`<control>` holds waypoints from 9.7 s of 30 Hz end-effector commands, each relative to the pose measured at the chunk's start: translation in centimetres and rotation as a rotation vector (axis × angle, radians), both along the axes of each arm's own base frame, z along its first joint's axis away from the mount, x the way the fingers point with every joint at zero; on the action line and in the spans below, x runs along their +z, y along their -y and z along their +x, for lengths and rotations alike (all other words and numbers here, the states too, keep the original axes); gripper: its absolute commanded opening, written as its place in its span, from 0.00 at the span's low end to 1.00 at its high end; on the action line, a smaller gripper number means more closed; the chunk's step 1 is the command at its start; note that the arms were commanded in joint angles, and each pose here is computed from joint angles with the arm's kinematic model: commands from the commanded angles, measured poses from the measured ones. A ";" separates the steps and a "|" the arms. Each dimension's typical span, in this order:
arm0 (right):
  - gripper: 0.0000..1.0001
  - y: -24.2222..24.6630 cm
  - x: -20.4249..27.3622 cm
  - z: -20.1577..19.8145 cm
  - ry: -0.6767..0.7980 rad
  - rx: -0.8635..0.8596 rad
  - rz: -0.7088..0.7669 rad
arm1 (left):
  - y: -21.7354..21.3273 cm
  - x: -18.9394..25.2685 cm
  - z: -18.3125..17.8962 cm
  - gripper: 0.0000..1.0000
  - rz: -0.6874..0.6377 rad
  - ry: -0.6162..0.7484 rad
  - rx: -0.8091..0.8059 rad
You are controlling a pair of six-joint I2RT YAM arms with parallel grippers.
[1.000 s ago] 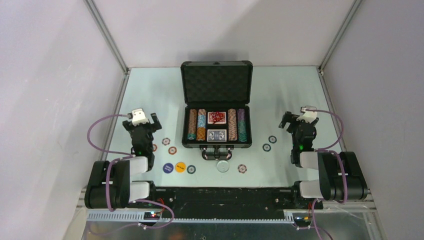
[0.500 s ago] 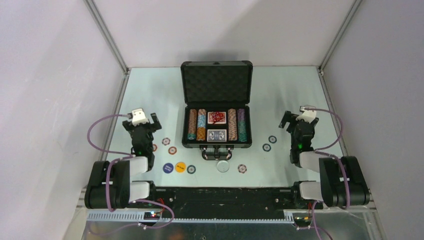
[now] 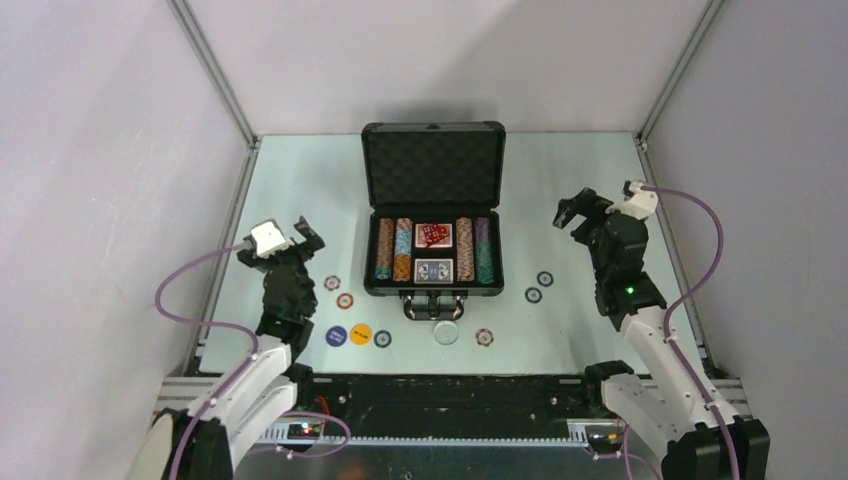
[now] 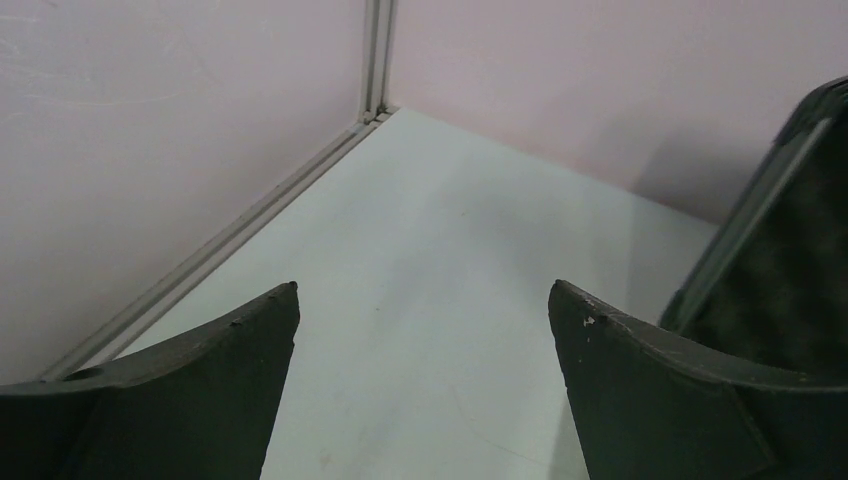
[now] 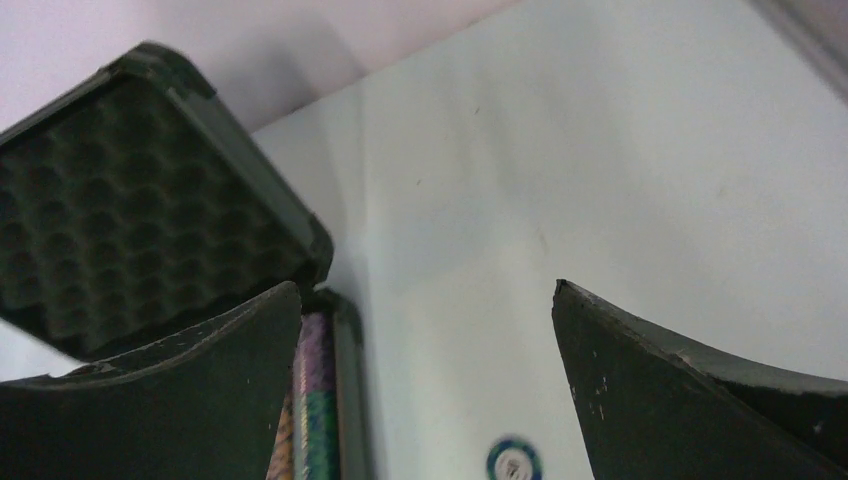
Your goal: Pack up texas hold em set
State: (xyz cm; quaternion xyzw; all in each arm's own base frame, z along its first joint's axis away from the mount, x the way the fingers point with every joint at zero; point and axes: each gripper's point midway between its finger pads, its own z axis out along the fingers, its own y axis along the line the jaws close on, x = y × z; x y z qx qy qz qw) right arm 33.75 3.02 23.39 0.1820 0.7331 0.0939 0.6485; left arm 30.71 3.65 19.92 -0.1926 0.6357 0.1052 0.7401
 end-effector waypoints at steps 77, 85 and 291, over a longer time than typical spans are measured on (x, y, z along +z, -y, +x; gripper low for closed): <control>0.60 -17.8 -25.1 -22.4 -1.135 0.376 -0.345 | 5.7 2.6 -6.1 0.98 -0.318 -0.412 -0.254; 0.49 -17.4 -25.0 -23.1 -1.157 0.374 -0.360 | 5.8 2.5 -6.1 0.98 -0.317 -0.417 -0.259; 0.66 -6.0 -17.1 -4.8 -0.964 0.105 0.038 | 6.4 2.2 -5.8 0.98 -0.364 -0.431 -0.283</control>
